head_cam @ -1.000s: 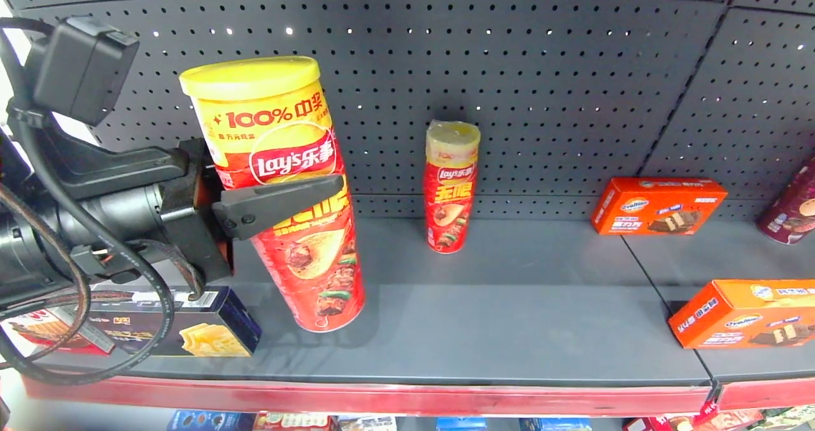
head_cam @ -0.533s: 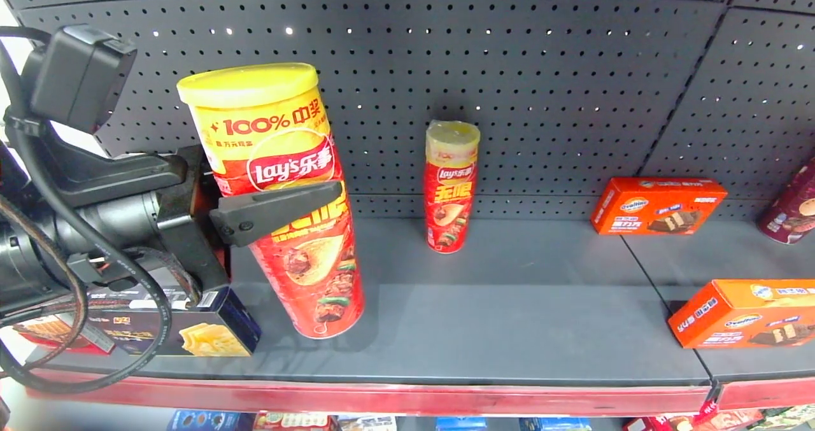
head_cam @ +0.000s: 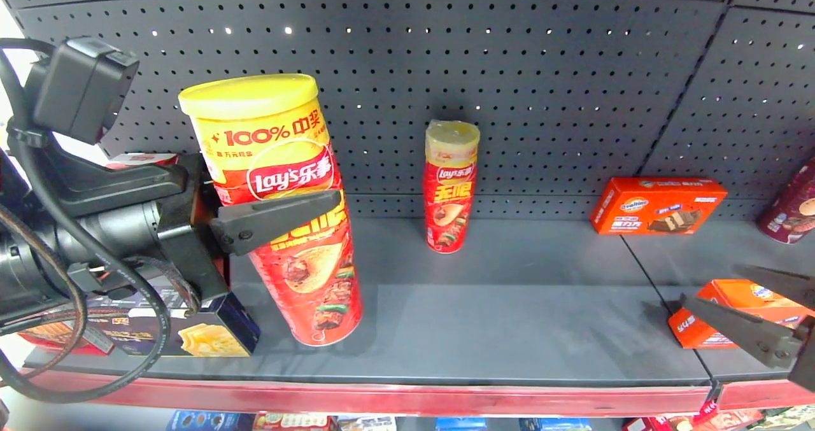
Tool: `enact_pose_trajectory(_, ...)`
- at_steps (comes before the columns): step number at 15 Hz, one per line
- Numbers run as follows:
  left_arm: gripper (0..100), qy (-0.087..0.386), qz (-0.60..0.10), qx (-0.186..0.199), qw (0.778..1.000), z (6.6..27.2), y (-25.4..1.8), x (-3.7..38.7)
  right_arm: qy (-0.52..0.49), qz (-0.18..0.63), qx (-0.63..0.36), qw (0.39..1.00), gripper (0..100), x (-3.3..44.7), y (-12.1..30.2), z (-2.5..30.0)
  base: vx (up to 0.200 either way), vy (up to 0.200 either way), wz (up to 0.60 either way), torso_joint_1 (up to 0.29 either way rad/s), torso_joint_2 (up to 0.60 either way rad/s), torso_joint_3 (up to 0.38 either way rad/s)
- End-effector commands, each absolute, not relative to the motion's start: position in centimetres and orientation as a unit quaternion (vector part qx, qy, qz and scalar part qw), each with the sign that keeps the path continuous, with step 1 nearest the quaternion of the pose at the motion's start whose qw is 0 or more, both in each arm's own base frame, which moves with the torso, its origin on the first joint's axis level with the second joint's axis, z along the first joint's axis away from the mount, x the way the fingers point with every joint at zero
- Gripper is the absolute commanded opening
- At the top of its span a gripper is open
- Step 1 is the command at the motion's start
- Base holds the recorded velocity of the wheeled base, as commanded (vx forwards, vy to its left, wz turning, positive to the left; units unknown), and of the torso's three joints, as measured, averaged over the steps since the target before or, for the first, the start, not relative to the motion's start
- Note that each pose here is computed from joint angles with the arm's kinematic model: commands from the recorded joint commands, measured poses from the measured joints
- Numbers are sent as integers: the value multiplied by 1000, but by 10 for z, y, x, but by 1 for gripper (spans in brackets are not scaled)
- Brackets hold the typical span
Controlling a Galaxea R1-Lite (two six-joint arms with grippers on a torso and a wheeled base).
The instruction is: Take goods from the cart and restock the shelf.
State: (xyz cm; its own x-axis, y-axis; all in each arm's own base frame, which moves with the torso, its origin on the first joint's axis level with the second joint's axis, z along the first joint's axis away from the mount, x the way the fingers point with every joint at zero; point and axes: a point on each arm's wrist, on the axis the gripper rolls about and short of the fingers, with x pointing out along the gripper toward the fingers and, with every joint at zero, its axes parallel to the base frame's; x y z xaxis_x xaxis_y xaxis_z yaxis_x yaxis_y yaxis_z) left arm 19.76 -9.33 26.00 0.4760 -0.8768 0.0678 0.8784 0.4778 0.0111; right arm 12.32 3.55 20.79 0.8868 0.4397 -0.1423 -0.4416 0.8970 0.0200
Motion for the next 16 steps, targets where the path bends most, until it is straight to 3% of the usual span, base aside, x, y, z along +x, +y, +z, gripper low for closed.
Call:
enact_pose_trajectory(1,0,-31,-511,-13,859,259,-93,198,96,244,-3,965,100,161,44,208,0,0,0,0,0,0)
enact_pose_trajectory(4,0,-31,-511,-13,859,259,-94,198,69,285,-38,955,100,204,55,220,0,0,0,0,0,0)
enact_pose_trajectory(9,0,-24,-511,-22,859,259,-93,198,24,419,-50,906,100,268,80,240,0,0,0,0,0,0)
enact_pose_trajectory(16,0,-27,-512,-24,858,261,-95,201,-33,484,-75,871,100,339,112,261,0,0,0,0,0,0)
